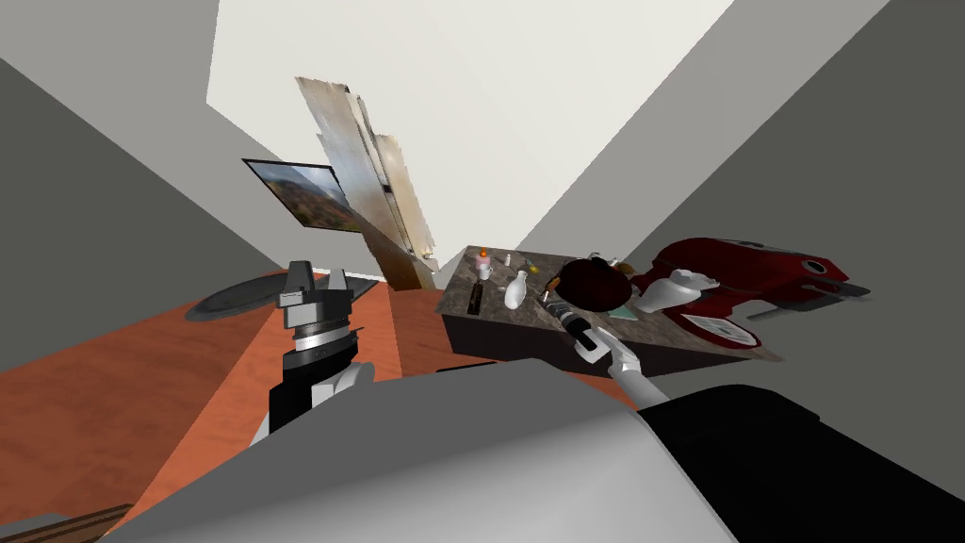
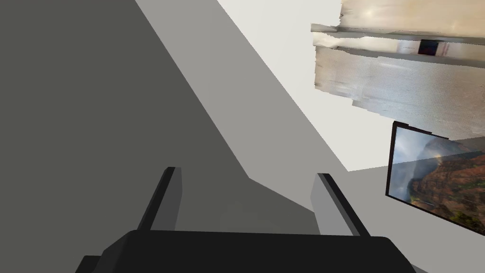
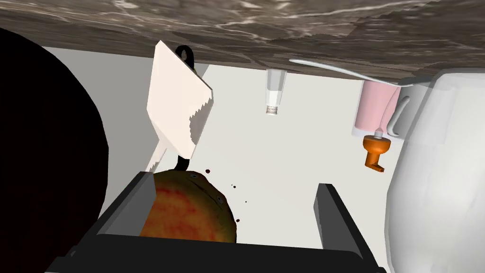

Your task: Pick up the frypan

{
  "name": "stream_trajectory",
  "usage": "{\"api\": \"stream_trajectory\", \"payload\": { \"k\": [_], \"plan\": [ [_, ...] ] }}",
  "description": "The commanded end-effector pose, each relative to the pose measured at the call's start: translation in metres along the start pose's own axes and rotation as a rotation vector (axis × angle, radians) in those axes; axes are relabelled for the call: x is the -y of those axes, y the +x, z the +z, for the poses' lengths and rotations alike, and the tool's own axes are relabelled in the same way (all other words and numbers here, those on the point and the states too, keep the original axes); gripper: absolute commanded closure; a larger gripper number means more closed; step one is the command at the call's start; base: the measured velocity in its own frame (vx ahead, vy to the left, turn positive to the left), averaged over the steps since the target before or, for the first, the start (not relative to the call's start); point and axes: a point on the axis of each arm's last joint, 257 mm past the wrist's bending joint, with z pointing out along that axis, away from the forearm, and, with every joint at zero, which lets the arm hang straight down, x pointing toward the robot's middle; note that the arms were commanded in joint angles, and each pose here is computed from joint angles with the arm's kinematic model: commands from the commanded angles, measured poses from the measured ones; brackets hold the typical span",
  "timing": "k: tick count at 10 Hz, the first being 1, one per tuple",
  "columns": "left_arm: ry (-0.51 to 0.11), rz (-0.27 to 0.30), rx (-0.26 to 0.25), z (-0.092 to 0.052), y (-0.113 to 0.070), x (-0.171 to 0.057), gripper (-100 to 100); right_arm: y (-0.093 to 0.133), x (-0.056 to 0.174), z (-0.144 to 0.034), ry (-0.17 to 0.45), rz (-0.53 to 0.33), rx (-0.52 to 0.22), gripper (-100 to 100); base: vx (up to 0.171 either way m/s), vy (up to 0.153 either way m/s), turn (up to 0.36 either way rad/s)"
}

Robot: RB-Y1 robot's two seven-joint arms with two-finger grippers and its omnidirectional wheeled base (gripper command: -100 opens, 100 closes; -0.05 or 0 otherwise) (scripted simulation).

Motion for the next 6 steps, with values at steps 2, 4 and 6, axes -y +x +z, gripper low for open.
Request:
{"api": "stream_trajectory", "payload": {
  "k": [2, 4, 6],
  "plan": [
    [0.000, 0.000, 0.000, 0.000, 0.000, 0.000, 0, 0.012, 0.023, -0.002, 0.025, -0.083, -0.049, -100, 0.026, 0.065, 0.062],
    [0.000, 0.000, 0.000, 0.000, 0.000, 0.000, 0, 0.022, 0.051, -0.006, 0.052, -0.182, -0.106, -100, 0.018, 0.060, 0.065],
    [0.000, 0.000, 0.000, 0.000, 0.000, 0.000, 0, 0.026, 0.064, -0.008, 0.064, -0.226, -0.132, -100, 0.018, 0.042, 0.029]
  ]
}}
